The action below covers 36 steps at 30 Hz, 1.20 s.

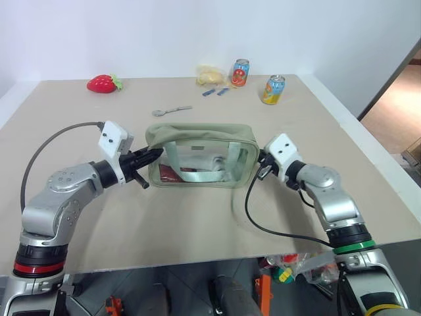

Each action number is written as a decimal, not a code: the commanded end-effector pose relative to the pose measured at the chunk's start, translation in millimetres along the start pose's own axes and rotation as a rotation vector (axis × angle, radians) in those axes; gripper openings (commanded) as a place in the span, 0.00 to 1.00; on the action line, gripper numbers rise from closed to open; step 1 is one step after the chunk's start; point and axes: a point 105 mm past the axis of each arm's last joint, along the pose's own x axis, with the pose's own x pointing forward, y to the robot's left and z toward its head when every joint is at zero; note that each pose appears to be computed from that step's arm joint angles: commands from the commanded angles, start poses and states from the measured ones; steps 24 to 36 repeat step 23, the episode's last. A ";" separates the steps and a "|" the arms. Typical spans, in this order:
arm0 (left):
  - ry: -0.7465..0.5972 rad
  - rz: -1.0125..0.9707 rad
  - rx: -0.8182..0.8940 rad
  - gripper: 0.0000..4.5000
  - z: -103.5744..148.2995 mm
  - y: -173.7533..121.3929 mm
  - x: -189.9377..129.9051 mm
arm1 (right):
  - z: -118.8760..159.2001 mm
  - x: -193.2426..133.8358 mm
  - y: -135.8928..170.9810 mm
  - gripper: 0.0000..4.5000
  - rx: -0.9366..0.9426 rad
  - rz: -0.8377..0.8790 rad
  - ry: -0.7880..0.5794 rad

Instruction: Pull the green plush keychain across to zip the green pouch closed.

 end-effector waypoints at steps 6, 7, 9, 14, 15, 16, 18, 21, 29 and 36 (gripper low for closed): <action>-0.062 -0.018 -0.074 0.67 23.3 10.2 -14.1 | 56.5 -67.9 -13.5 0.65 0.134 0.082 -0.166; -0.072 -0.021 -0.084 0.75 26.6 11.4 -17.2 | 58.0 -73.7 -13.6 0.74 0.163 0.085 -0.174; -0.106 -0.008 -0.090 0.90 35.8 16.4 -24.8 | 59.7 -85.4 -15.7 0.89 0.204 0.076 -0.187; -0.192 0.077 -0.138 1.00 52.2 28.7 -46.4 | 50.4 -101.5 -4.1 1.00 0.279 0.086 -0.148; -0.194 0.122 -0.119 1.00 48.5 32.6 -53.3 | 44.5 -103.7 0.1 1.00 0.282 0.074 -0.129; -0.185 0.167 -0.099 1.00 42.3 36.4 -59.8 | 39.7 -104.9 3.1 1.00 0.282 0.052 -0.119; -0.066 0.322 0.018 1.00 14.7 47.9 -71.7 | 28.9 -104.7 8.7 1.00 0.285 -0.016 -0.106; 0.003 0.409 0.046 1.00 -16.1 48.3 -79.4 | 6.2 -103.4 22.5 1.00 0.306 -0.082 -0.070; 0.038 0.425 0.061 1.00 -35.2 42.6 -79.5 | -10.2 -102.1 33.3 1.00 0.322 -0.118 -0.060; 0.038 0.425 0.061 1.00 -35.2 42.6 -79.5 | -10.2 -102.1 33.3 1.00 0.322 -0.118 -0.060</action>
